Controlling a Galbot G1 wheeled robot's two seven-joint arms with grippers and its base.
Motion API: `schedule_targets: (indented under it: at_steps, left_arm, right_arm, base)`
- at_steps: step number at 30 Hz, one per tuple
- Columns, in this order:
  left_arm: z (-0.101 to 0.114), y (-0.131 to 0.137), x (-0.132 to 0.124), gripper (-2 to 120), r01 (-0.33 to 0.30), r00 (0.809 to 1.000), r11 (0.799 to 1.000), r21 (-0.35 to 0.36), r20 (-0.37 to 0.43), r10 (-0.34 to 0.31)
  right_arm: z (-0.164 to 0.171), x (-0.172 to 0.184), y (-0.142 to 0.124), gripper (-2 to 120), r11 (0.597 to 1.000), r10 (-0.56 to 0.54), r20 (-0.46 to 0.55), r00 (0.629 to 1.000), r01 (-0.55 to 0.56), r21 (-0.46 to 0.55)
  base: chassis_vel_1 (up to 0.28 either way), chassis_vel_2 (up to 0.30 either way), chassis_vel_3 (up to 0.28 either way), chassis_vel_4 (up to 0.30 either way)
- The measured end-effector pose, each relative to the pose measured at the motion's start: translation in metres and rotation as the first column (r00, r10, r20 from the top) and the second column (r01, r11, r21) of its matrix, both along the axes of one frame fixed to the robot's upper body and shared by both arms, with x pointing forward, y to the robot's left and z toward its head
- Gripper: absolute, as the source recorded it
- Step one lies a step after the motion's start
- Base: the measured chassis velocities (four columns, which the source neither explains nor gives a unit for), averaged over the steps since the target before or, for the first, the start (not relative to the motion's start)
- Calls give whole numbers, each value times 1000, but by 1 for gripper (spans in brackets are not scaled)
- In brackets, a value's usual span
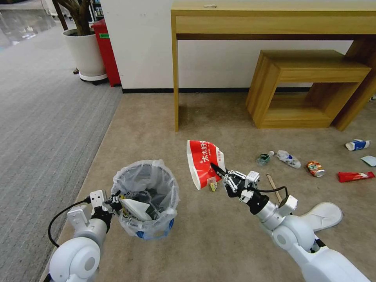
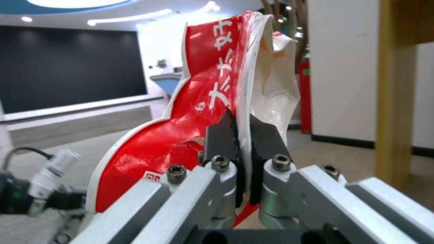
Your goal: Pick up the trash bin and place the garbage on the floor into it.
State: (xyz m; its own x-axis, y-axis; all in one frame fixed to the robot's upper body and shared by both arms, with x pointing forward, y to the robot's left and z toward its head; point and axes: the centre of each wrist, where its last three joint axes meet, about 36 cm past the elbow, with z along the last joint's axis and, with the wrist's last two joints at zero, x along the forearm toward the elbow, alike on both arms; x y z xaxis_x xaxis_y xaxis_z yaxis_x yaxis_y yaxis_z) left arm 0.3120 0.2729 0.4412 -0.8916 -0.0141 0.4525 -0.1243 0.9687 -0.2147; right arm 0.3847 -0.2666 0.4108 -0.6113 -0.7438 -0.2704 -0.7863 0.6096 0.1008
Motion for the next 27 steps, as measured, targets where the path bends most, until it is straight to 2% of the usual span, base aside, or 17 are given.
schedule_targets:
  at_steps: [11, 17, 23, 27]
  left_arm:
    - [-10, -7, 0, 1, 35, 999, 999, 15, -26, -35]
    - [-13, -11, 1, 1, 44, 999, 999, 12, -28, -43]
    - [-16, -13, 1, 1, 48, 998, 999, 14, -34, -48]
    - [-20, -18, 3, 1, 55, 998, 998, 10, -38, -54]
  right_arm:
    - [13, 12, 11, 0, 990, 138, 49, 989, -138, 7]
    - [7, 18, 22, 0, 973, 231, 56, 971, -231, 2]
    - [3, 21, 31, 0, 960, 277, 57, 959, -278, 9]
    - [-1, 25, 47, 0, 943, 330, 52, 943, -332, 30]
  base:
    - [0, 0, 0, 0]
    - [0, 0, 0, 0]
    - [0, 0, 0, 0]
    - [0, 0, 0, 0]
